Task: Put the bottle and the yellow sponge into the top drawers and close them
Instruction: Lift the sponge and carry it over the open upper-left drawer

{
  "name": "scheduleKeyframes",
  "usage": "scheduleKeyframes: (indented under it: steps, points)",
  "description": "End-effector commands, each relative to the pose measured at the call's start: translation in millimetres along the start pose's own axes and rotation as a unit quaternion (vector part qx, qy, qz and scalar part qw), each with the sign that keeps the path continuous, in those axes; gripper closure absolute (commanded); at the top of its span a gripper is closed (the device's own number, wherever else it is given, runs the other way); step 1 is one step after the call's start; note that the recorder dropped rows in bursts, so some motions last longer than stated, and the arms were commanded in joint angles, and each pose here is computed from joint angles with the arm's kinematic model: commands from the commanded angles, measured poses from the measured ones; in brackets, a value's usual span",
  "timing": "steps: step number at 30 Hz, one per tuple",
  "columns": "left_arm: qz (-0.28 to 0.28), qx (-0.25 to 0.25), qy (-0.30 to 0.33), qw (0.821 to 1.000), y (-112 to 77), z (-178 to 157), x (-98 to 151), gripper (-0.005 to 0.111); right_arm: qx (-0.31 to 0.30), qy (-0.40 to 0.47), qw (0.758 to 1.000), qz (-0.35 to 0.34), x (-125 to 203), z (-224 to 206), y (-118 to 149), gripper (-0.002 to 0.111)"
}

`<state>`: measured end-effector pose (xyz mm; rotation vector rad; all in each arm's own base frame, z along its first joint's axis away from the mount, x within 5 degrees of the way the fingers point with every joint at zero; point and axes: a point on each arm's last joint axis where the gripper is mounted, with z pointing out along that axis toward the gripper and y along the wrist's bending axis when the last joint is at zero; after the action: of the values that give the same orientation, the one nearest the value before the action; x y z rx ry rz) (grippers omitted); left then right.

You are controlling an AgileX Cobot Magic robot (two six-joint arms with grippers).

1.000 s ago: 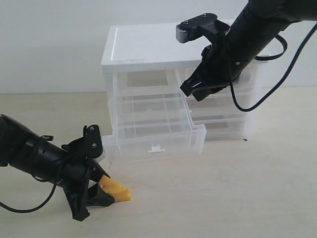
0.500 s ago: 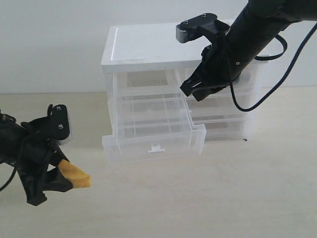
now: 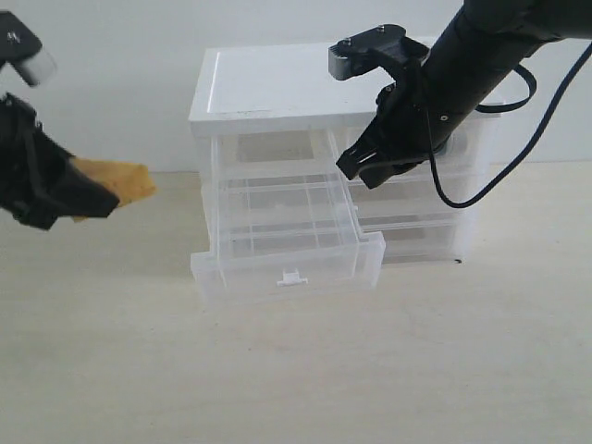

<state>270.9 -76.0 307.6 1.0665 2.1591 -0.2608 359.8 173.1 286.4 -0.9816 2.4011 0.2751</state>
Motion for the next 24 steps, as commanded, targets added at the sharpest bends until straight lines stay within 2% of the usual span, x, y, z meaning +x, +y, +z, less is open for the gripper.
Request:
scheduleKeyframes:
  steps: [1,5,10,15,20,24]
  points:
    - [-0.018,0.036,-0.071,0.997,-7.5,-20.9,-24.2,0.103,0.006,-0.009,1.000,-0.002,-1.7,-8.2,-2.2,0.108]
    - [0.001,0.077,-0.118,0.990,-15.2,-23.6,-35.5,0.103,0.006,-0.009,1.000,-0.002,-1.7,-8.2,-2.2,0.108]
    - [0.032,0.114,-0.118,0.986,-32.2,-6.9,-46.4,0.103,0.006,-0.009,1.000,-0.002,-1.7,-8.2,-2.2,0.108]
    - [0.043,0.101,-0.124,0.986,-44.0,18.9,-58.5,0.103,0.006,-0.009,1.000,-0.002,-1.7,-8.2,-2.2,0.108]
    - [0.044,0.119,-0.103,0.986,-50.2,49.6,-61.4,0.103,0.007,-0.010,1.000,-0.002,-1.9,-8.2,-2.3,0.108]
    - [0.044,0.123,-0.099,0.986,-56.2,74.8,-72.8,0.103,0.007,-0.010,1.000,-0.002,-1.9,-8.2,-2.3,0.108]
